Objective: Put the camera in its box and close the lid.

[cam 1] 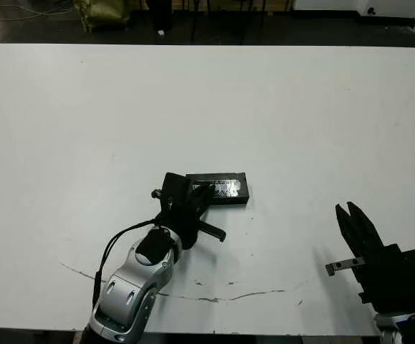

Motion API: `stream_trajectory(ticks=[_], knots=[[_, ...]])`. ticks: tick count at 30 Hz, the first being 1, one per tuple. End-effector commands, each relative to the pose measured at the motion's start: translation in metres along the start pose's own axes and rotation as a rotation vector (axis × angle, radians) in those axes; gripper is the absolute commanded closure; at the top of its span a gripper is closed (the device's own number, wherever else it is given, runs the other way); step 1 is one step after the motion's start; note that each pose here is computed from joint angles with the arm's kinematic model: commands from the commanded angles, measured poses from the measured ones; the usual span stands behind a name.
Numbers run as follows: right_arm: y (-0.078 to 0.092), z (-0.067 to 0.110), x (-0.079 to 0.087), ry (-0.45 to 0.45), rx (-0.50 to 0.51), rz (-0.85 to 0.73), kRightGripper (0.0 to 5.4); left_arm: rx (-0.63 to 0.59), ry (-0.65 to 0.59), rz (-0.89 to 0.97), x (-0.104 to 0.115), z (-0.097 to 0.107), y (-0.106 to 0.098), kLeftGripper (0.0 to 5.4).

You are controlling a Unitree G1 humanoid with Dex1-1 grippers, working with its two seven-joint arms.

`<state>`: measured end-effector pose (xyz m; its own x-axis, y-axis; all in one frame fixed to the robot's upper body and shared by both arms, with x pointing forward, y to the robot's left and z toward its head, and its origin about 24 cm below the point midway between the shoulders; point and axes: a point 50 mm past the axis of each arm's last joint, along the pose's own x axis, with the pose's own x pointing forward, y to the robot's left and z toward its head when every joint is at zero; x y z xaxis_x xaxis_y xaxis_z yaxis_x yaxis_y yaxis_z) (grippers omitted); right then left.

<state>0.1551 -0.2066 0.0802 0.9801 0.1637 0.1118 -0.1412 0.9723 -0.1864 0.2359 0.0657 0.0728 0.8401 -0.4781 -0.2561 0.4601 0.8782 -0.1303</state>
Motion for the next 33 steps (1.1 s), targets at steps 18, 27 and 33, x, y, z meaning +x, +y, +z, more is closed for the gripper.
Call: stream_trajectory(ticks=[18, 27, 33], knots=[[-0.001, -0.001, 0.005, -0.057, -0.001, -0.001, 5.4, 0.241, -0.745, 0.357, -0.117, 0.062, 0.096, 5.38], [-0.003, 0.037, 0.049, -0.204, -0.06, -0.014, 5.4, 0.163, -0.78, 0.485, -0.109, 0.034, 0.108, 5.38], [0.008, 0.039, 0.062, -0.161, -0.049, -0.047, 5.4, 0.182, -0.75, 0.501, -0.096, 0.027, 0.108, 5.38]])
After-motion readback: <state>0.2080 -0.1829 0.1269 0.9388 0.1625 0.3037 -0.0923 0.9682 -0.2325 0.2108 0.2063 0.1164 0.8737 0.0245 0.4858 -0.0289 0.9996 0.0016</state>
